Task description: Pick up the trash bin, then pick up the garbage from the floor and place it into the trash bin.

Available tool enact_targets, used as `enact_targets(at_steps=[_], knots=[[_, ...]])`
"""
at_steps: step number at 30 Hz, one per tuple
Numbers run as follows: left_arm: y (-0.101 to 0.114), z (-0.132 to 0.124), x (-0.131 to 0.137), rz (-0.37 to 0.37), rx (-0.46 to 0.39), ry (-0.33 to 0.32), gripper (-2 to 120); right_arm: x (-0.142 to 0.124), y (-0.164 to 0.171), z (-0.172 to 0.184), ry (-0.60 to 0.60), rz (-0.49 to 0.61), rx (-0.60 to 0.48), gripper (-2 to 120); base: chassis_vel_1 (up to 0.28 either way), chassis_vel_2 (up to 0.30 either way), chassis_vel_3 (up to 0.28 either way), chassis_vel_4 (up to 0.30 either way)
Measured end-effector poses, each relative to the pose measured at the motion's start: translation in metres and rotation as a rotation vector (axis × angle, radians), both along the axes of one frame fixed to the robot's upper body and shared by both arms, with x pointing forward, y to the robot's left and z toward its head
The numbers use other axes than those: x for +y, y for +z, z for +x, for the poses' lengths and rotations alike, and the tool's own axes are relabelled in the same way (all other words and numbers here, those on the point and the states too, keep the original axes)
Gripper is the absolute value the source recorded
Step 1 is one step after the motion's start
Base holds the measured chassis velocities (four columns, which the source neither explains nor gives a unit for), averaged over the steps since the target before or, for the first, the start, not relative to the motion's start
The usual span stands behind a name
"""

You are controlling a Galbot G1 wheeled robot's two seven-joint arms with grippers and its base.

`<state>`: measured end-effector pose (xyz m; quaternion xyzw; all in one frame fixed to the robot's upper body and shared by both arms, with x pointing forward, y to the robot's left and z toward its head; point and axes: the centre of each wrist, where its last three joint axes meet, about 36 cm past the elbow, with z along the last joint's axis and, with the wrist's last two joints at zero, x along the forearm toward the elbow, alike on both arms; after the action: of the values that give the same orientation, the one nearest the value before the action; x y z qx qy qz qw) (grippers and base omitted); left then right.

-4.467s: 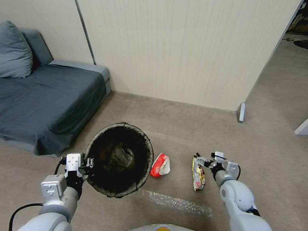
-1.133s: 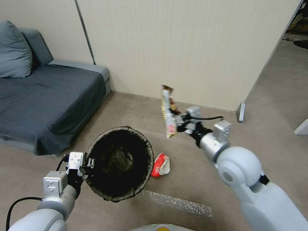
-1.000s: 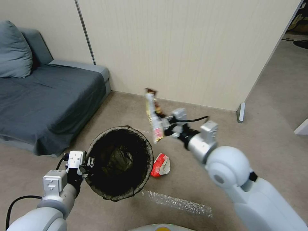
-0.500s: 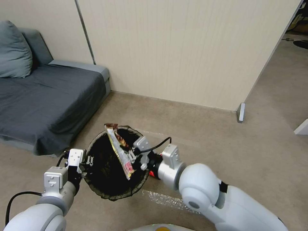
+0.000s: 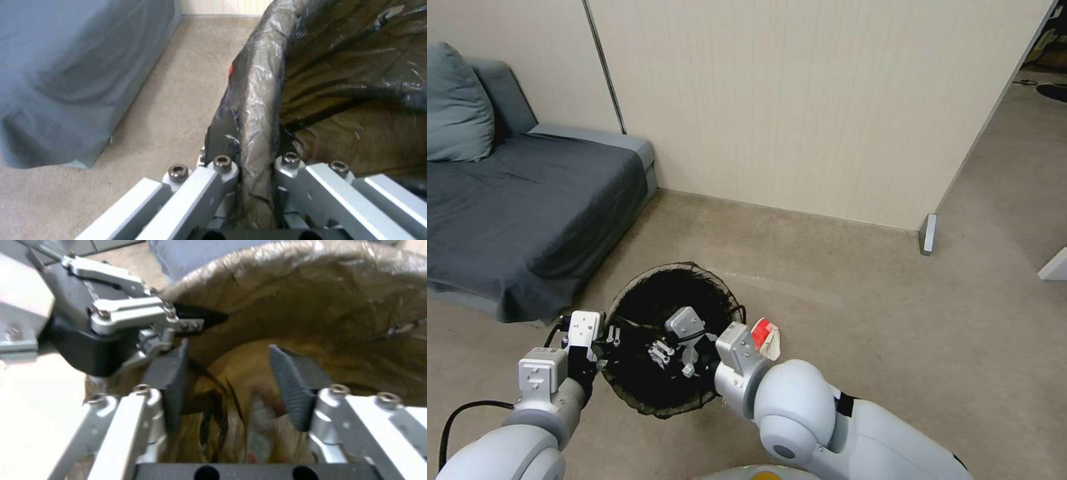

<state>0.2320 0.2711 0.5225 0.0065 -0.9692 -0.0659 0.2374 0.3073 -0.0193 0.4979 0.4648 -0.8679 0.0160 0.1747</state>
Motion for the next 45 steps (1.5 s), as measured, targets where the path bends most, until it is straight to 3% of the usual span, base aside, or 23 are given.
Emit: enact_targets(at_steps=[13, 19, 22, 26, 28, 33, 37, 42, 45], knots=[[-0.001, -0.001, 0.0, -0.006, 0.006, 0.005, 1, -0.017, 0.028, 0.004, -0.02, 0.061, -0.051, 97, 0.0, 0.0, 0.0, 0.0], [-0.001, -0.003, 0.002, 0.0, 0.013, 0.01, 1, -0.045, 0.051, 0.01, -0.035, 0.134, -0.092, 100, 0.0, 0.0, 0.0, 0.0], [-0.002, -0.005, 0.003, -0.001, 0.025, 0.013, 1, -0.087, 0.067, 0.018, -0.065, 0.188, -0.177, 100, 0.0, 0.0, 0.0, 0.0], [-0.003, -0.006, 0.003, -0.003, 0.031, 0.016, 1, -0.11, 0.075, 0.02, -0.097, 0.203, -0.229, 100, 0.0, 0.0, 0.0, 0.0], [-0.004, -0.007, 0.003, -0.008, 0.037, 0.02, 1, -0.144, 0.088, 0.017, -0.172, 0.209, -0.298, 100, 0.0, 0.0, 0.0, 0.0], [-0.005, -0.008, 0.002, -0.015, 0.041, 0.025, 1, -0.165, 0.085, 0.004, -0.277, 0.183, -0.355, 100, 0.0, 0.0, 0.0, 0.0], [-0.004, -0.006, 0.002, -0.022, 0.023, 0.034, 1, -0.194, 0.055, -0.017, -0.549, 0.062, -0.364, 100, 0.0, 0.0, 0.0, 0.0], [-0.003, -0.006, 0.002, -0.03, 0.016, 0.044, 1, -0.208, 0.041, -0.028, -0.68, 0.016, -0.378, 100, 0.0, 0.0, 0.0, 0.0], [-0.003, -0.005, 0.002, -0.037, 0.009, 0.053, 1, -0.216, 0.008, -0.046, -0.809, -0.059, -0.411, 100, 0.0, 0.0, 0.0, 0.0]])
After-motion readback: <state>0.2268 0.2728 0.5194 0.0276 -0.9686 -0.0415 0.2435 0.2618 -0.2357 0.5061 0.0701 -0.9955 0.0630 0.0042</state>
